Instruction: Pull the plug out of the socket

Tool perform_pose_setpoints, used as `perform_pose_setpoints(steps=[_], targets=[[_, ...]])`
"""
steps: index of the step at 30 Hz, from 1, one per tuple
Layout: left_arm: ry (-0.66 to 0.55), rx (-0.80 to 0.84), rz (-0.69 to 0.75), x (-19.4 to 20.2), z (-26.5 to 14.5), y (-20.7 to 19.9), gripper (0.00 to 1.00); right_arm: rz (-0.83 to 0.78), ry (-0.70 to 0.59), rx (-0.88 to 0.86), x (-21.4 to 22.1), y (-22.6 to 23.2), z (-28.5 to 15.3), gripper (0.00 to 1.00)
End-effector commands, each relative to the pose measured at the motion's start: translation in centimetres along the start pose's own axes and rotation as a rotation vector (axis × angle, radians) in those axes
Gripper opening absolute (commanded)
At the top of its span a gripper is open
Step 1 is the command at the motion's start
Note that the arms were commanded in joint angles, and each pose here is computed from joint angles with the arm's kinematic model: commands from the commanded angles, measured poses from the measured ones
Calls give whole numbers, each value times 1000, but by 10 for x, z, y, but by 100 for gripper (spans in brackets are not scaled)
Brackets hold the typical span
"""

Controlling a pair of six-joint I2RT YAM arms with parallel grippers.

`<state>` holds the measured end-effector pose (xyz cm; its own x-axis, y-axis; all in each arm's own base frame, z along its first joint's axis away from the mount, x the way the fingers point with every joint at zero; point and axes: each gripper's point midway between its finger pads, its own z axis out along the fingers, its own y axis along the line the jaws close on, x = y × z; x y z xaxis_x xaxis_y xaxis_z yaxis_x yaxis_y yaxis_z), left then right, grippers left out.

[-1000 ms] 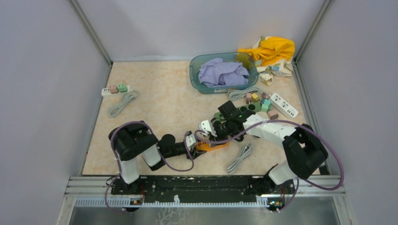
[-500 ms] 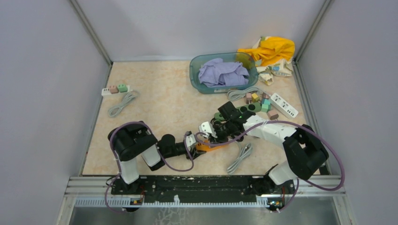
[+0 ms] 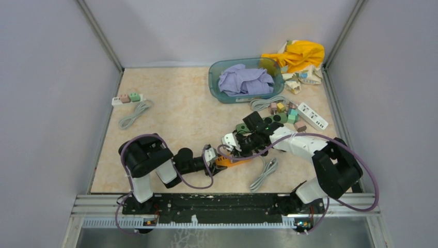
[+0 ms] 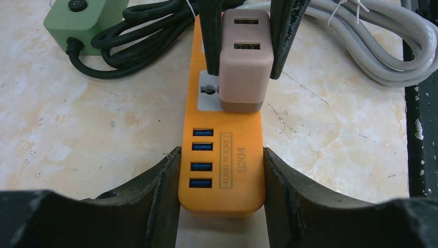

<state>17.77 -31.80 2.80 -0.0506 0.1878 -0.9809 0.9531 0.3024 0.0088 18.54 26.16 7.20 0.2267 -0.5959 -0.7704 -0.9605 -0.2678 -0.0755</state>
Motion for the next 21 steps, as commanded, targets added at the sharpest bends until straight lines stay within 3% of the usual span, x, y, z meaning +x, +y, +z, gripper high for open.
perform_pose_setpoints(steps=[1, 12, 21], targets=[[24, 16, -32, 5, -1, -6, 0, -100, -76, -42, -16, 7, -5, 0], [29, 20, -35, 6, 1, -6, 0, -23, -116, 6, -39, -3, 13, 0], [36, 18, -30, 8, -1, -6, 0, -45, -47, 124, -18, -27, -9, 0]])
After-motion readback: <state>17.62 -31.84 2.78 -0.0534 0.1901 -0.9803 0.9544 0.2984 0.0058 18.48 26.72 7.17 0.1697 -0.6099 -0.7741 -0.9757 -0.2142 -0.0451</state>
